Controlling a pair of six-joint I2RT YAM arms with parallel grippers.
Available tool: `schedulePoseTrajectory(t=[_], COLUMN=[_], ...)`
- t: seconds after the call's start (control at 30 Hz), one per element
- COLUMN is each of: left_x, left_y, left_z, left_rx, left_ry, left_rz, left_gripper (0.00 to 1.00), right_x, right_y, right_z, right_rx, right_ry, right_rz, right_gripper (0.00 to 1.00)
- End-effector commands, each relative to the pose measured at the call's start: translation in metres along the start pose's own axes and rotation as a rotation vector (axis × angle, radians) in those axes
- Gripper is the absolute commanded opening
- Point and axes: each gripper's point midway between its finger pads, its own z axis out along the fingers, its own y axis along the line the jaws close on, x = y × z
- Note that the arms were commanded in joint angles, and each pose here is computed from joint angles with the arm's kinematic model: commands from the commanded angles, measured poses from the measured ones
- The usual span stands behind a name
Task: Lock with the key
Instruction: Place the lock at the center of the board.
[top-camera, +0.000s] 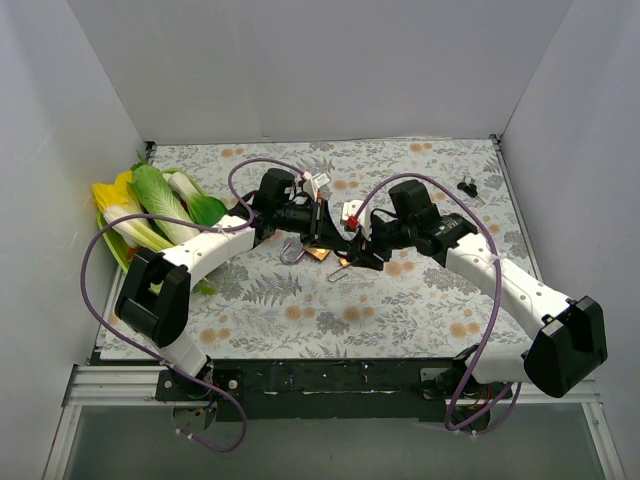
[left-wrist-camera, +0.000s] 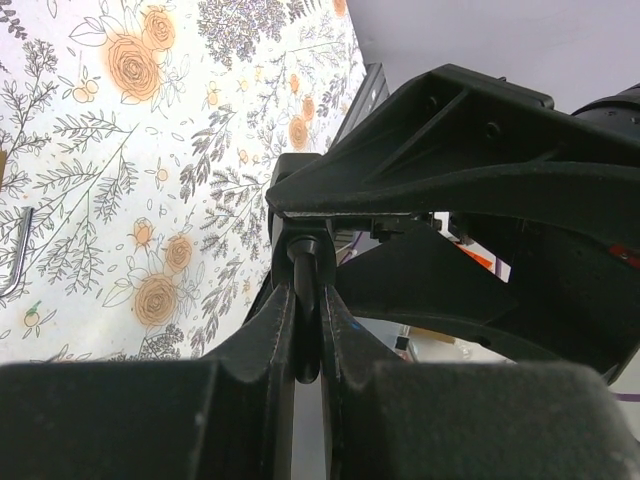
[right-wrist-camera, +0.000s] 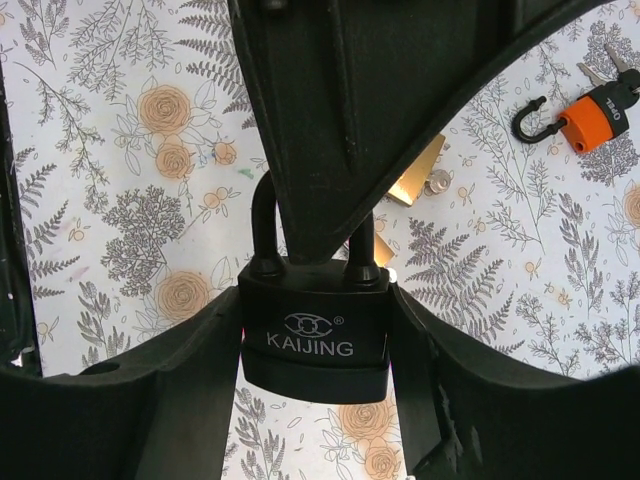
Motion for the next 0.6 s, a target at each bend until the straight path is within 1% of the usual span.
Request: schedulePoseTrajectory(t=[0.0,0.03,0.07,0.1,0.13,0.17,0.2,0.27,0.3,0.33,0.37,0.4,0.43,0.47,0.5,0.53,0.57], left_x=[0.000,0.000,0.000,0.000,-0.002,-0.005,-0.015,-0.032,-0.041,-0.057,-0.064,-0.078,-0.083,-0.085,-0.088,-0.095,-0.099], left_y=[-0.050,-0.050,-0.050,-0.050,-0.048,-0.044,-0.038,-0.029,-0.018,-0.011,-0.006,0.001,0.005,0.007,0.010,0.016,0.016], left_z=[-0.015,-0.016,-0.016,-0.016,-0.018,-0.019,-0.027,-0.041,-0.047,-0.063,-0.069,-0.077,-0.081,-0.083,-0.085,-0.090,-0.094], left_rx=[0.146,0.147,0.154,0.155,0.149,0.128,0.097,0.060,0.026,-0.002,-0.027,-0.081,-0.111,-0.133,-0.155,-0.207,-0.232], left_ry=[0.008,0.008,0.015,0.016,0.006,-0.012,-0.059,-0.142,-0.192,-0.260,-0.294,-0.353,-0.375,-0.386,-0.398,-0.437,-0.463], left_rz=[0.087,0.087,0.087,0.089,0.091,0.097,0.096,0.071,0.057,0.055,0.059,0.089,0.098,0.103,0.135,0.143,0.159], left_gripper=[0.00,0.01,0.19,0.29,0.44,0.61,0.72,0.90,0.98,0.98,0.98,0.98,0.98,0.98,0.98,0.98,0.98], right_x=[-0.001,0.000,0.000,-0.001,0.000,0.003,0.004,0.013,0.023,0.023,0.038,0.057,0.061,0.079,0.103,0.119,0.119], right_y=[-0.012,-0.013,-0.014,-0.016,-0.019,-0.024,-0.030,-0.047,-0.056,-0.070,-0.089,-0.103,-0.122,-0.145,-0.156,-0.171,-0.191], right_z=[0.001,0.001,0.001,0.000,-0.001,-0.003,-0.005,-0.016,-0.015,-0.021,-0.032,-0.029,-0.037,-0.050,-0.046,-0.056,-0.064], right_rx=[0.057,0.060,0.069,0.077,0.090,0.109,0.120,0.156,0.165,0.191,0.246,0.264,0.309,0.381,0.394,0.440,0.492], right_ry=[0.004,0.004,0.005,0.009,0.016,0.026,0.028,0.027,0.040,0.033,0.048,0.085,0.086,0.107,0.146,0.161,0.158], right_rz=[-0.023,-0.022,-0.019,-0.011,0.002,0.025,0.047,0.142,0.194,0.234,0.314,0.383,0.418,0.478,0.568,0.625,0.646], right_gripper=[0.32,0.19,0.07,0.01,0.01,0.01,0.01,0.01,0.01,0.01,0.01,0.01,0.01,0.01,0.01,0.01,0.01])
